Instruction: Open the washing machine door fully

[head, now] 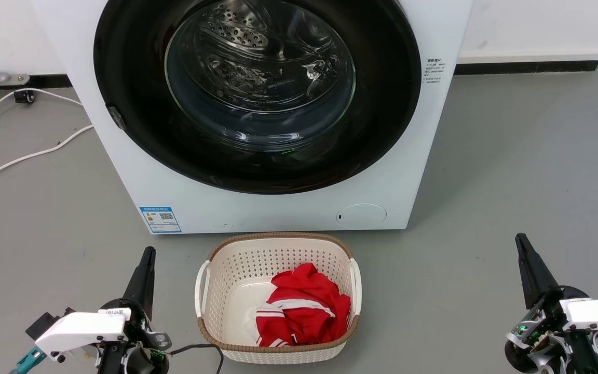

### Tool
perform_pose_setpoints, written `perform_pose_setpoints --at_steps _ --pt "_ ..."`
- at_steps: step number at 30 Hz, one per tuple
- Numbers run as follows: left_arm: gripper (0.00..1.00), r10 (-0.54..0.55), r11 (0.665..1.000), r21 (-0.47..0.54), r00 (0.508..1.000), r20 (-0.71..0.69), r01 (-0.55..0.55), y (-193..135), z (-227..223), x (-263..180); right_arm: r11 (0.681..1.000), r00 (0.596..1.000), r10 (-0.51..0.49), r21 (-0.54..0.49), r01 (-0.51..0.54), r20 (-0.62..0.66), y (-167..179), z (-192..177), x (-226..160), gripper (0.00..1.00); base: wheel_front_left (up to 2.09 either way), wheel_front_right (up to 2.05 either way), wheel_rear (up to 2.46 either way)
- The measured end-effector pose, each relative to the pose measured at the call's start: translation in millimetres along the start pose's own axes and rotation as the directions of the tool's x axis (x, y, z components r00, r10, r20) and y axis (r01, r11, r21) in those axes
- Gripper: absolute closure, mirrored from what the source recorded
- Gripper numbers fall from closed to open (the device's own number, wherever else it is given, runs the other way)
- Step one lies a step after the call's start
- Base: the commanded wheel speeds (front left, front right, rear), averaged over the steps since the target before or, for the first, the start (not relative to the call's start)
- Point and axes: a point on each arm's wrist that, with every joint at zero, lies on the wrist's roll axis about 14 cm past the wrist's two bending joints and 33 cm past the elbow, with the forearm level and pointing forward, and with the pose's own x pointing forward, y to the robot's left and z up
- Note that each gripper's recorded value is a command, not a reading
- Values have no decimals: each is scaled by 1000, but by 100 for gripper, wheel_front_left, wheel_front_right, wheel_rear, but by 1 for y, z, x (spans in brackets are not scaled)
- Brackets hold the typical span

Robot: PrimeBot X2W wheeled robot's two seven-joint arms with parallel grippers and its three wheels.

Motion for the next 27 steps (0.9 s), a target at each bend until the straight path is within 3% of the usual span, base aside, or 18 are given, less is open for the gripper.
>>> perform_pose_setpoints --at_steps 8,9,13,18,25,27 --pt "100 0 1000 0 1000 0 0 0 0 0 1000 1000 0 0 0 0 0 0 0 100 0 0 0" --pt "0 8 1000 -1 1000 0 -8 3 0 -1 1000 1000 -7 1 7 1 -2 0 -1 0 0 0 0" --pt "0 57 998 -6 998 2 -57 19 -2 -8 998 998 -55 3 55 8 -19 1 -9 0 0 0 0" --pt "0 44 999 9 999 12 -44 15 -3 -7 999 999 -39 -5 39 15 -14 -1 -8 0 0 0 0" --pt "0 13 997 74 999 37 -16 5 1 -6 997 999 -22 -71 24 34 -8 1 -8 0 0 0 0" --pt "0 -9 991 131 999 47 2 -3 4 -5 990 999 -6 -139 11 37 -2 1 -8 0 0 0 0"
